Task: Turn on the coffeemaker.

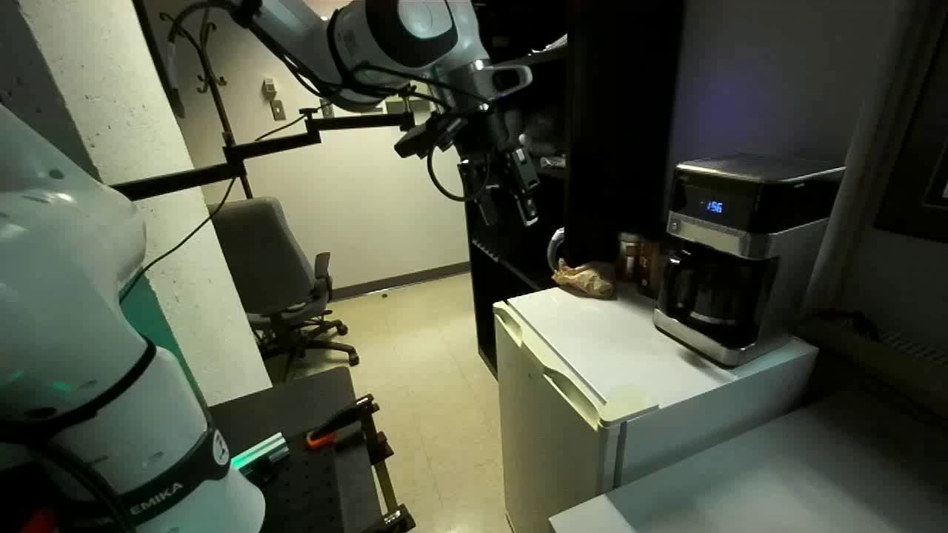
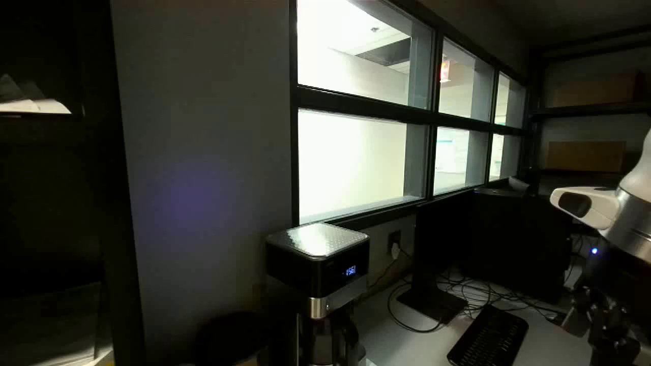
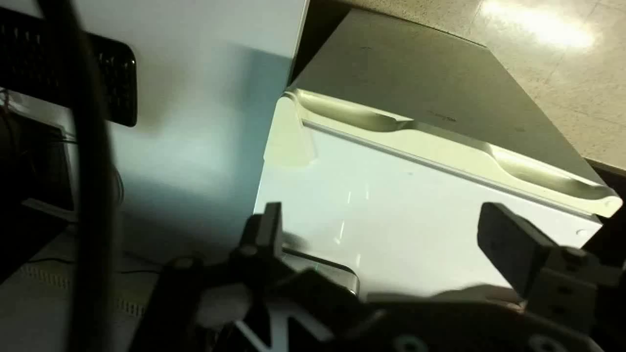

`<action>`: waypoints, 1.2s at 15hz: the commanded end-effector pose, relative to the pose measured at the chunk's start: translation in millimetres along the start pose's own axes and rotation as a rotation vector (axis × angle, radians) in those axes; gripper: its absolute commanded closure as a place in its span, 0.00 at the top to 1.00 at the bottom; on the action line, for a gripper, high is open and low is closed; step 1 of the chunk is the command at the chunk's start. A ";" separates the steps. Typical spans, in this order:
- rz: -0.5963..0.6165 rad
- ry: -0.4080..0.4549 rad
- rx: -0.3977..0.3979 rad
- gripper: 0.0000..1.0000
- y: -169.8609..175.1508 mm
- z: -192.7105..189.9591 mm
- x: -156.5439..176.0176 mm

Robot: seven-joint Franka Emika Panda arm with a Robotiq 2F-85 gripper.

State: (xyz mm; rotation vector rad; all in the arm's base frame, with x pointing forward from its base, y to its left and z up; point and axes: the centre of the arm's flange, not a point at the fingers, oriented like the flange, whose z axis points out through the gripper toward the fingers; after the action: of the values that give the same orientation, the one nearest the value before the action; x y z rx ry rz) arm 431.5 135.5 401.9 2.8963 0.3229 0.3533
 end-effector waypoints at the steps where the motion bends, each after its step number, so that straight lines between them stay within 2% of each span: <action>1: 0.000 0.000 0.000 1.00 0.0 0.0 0.0; 9: 0.000 0.000 0.000 1.00 0.0 0.0 0.0; 13: 0.012 -0.003 -0.001 1.00 5.0 11.2 25.3; 18: 0.005 0.074 -0.035 1.00 10.9 30.8 71.1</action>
State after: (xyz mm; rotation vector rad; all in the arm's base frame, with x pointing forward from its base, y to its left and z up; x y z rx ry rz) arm 466.7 129.5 399.2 2.8733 0.3219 0.3955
